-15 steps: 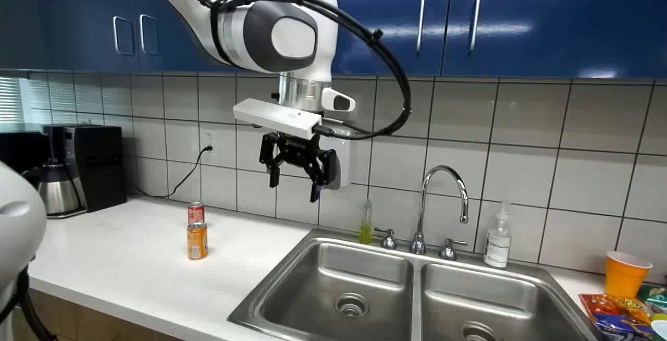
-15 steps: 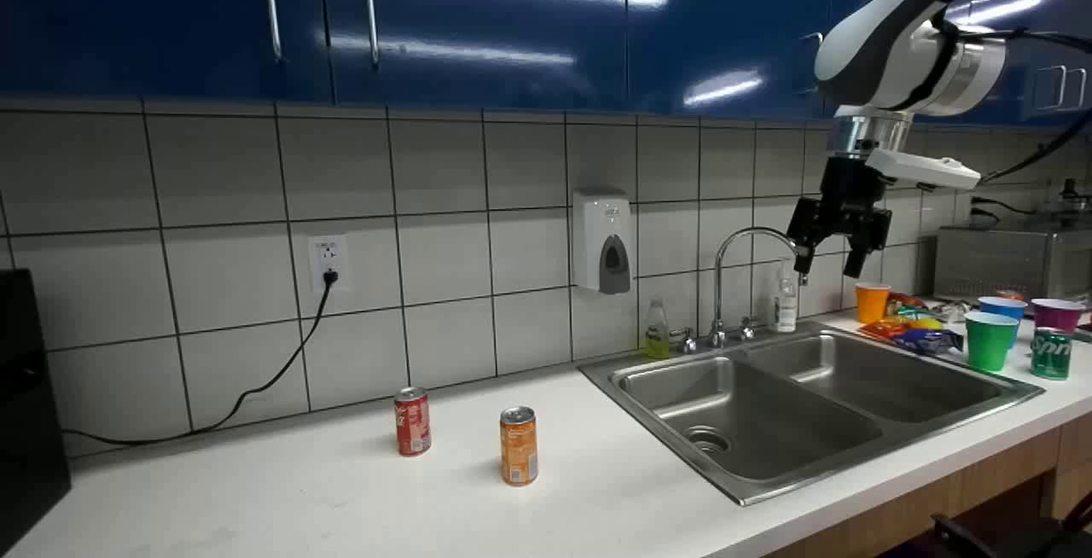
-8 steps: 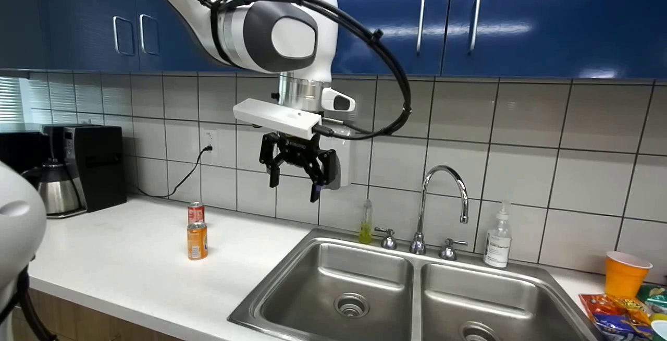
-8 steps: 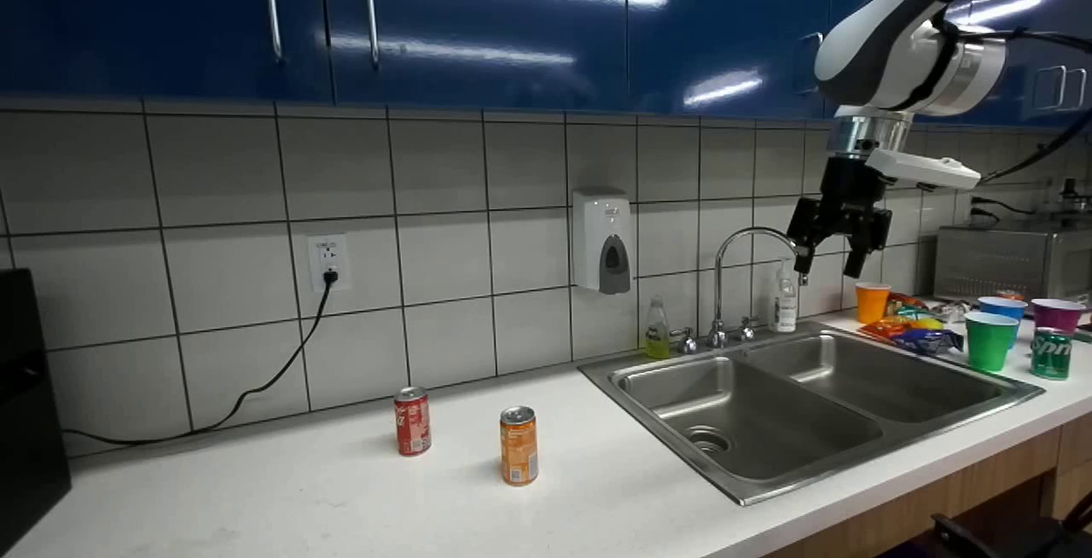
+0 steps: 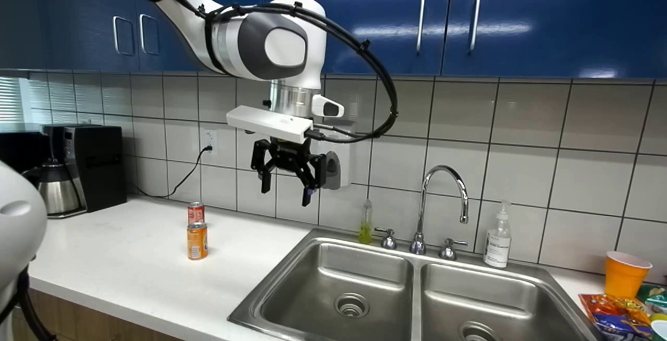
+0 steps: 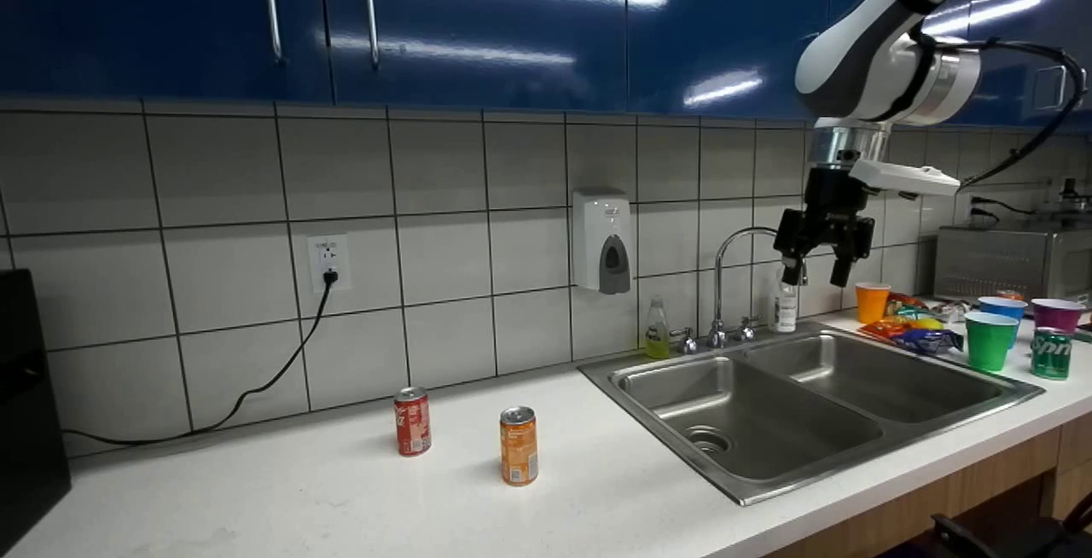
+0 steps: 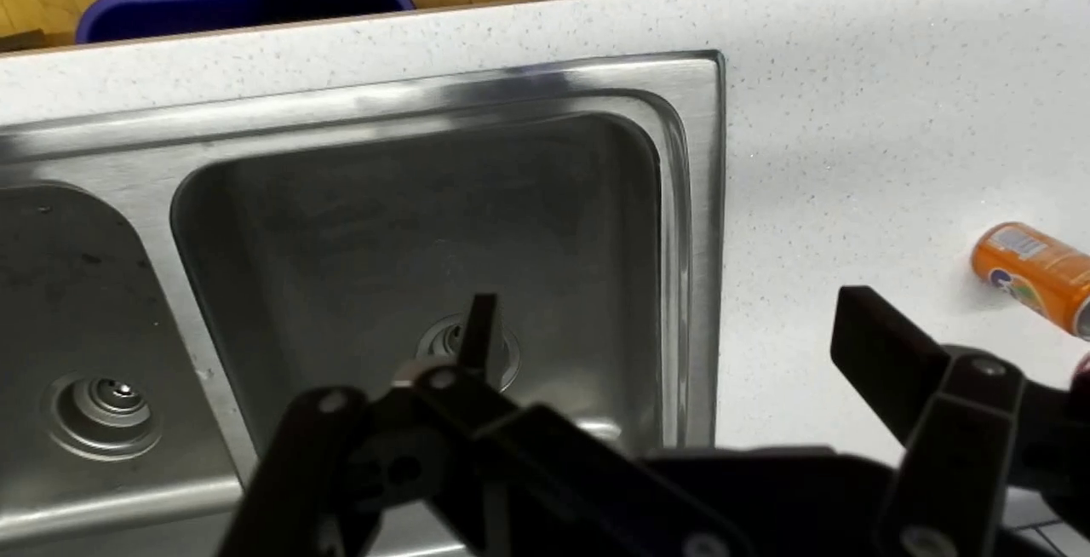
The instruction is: Put the soda can into the sink
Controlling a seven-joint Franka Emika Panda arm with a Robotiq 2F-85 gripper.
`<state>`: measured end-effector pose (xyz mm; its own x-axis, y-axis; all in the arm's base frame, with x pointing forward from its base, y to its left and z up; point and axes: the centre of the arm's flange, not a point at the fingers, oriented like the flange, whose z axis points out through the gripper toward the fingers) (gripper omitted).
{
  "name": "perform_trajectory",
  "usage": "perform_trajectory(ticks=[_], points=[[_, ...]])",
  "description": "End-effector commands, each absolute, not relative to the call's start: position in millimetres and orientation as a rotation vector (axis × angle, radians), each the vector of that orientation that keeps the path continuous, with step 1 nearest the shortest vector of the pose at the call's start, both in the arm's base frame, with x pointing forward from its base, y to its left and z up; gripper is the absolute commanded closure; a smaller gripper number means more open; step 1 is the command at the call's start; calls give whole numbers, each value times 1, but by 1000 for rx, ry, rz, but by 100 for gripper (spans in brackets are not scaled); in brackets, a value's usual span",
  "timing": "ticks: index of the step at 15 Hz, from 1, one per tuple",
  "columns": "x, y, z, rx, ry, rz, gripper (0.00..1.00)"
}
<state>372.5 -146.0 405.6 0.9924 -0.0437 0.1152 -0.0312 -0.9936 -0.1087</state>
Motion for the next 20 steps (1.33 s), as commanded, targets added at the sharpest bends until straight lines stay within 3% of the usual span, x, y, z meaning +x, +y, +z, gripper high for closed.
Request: perform_trajectory(ticks=[1, 20], points=[[389, -118, 390, -3055, -31, -164, 0], [454, 35, 325, -3060, -545, -124, 0]])
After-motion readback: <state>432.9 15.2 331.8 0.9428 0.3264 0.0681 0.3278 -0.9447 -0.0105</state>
